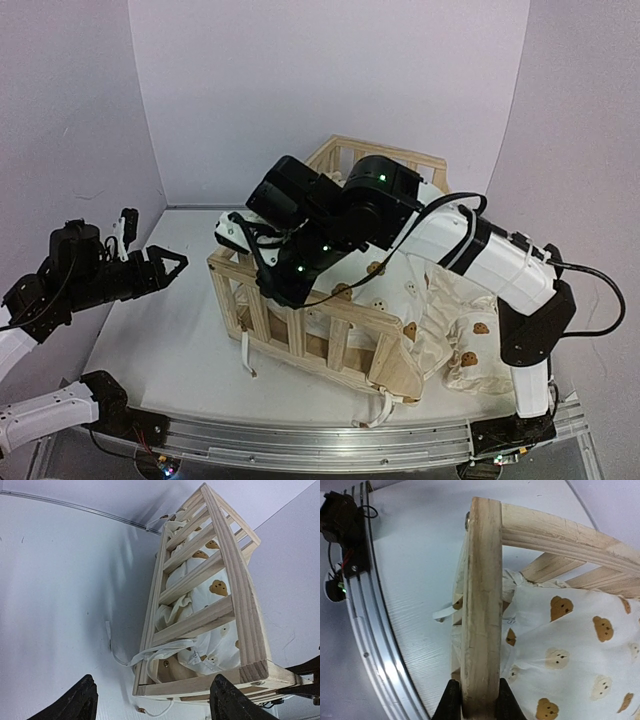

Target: Set up the pet bed

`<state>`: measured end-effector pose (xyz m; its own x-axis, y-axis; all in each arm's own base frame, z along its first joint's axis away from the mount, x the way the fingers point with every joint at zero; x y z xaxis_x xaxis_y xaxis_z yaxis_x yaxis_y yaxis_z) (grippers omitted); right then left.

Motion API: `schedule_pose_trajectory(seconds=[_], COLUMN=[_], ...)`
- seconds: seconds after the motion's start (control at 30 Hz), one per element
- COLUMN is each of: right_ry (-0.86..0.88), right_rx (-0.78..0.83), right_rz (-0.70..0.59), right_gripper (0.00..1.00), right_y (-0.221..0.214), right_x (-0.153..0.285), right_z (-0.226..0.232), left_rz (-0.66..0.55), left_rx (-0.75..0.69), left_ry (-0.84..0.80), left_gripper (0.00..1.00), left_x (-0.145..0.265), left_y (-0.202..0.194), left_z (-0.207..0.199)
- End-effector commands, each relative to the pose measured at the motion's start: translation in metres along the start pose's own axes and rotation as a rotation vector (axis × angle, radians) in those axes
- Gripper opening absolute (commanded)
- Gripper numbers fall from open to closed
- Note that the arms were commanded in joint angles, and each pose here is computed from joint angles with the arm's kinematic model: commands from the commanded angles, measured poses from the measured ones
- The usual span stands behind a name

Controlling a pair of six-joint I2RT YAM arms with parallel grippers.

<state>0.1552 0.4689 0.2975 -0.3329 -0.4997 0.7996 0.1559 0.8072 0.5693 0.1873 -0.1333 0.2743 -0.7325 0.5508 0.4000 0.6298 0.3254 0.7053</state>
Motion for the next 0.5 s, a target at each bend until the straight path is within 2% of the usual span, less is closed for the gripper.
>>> schedule_pose_trajectory(seconds=[0.0,0.13,0.27,0.47], right_ry=[0.233,0.344,0.428,0.547], right_rx=[0.189,0.336,0.554,0.621], right_rz=[-0.112,-0.112,-0.172,-0.27], right_gripper=[0.0,0.0,0.0,0.0], right_y=[0.009,-0.012,-0.038,-0.04], right_x=[0.037,0.047,0.061,0.08], right_z=[0.034,0.046,0.053,0.065], left_rz=[-0.114,-0.155,-0.114,-0.051], left_rx=[-0.042,-0.043,-0.025,0.038], left_ry=[0.041,0.059,0.067,-0.006], left_gripper=[0.77,0.79,0.79,0.79], left_x=[0.017,0.022,0.009,-0.013], left_y=[0.027,0.035,0.024,0.003], left_z=[-0.004,-0.003,0.003,0.004])
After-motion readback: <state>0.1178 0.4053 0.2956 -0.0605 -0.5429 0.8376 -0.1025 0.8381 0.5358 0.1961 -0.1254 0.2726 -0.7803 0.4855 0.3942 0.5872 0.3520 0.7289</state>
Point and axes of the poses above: each gripper's point midway between its finger pads, its own x axis back along the fingers, its own z axis along the line the jaws close on, y = z × x, the point moved 3 cm from there along x, back along the fingers
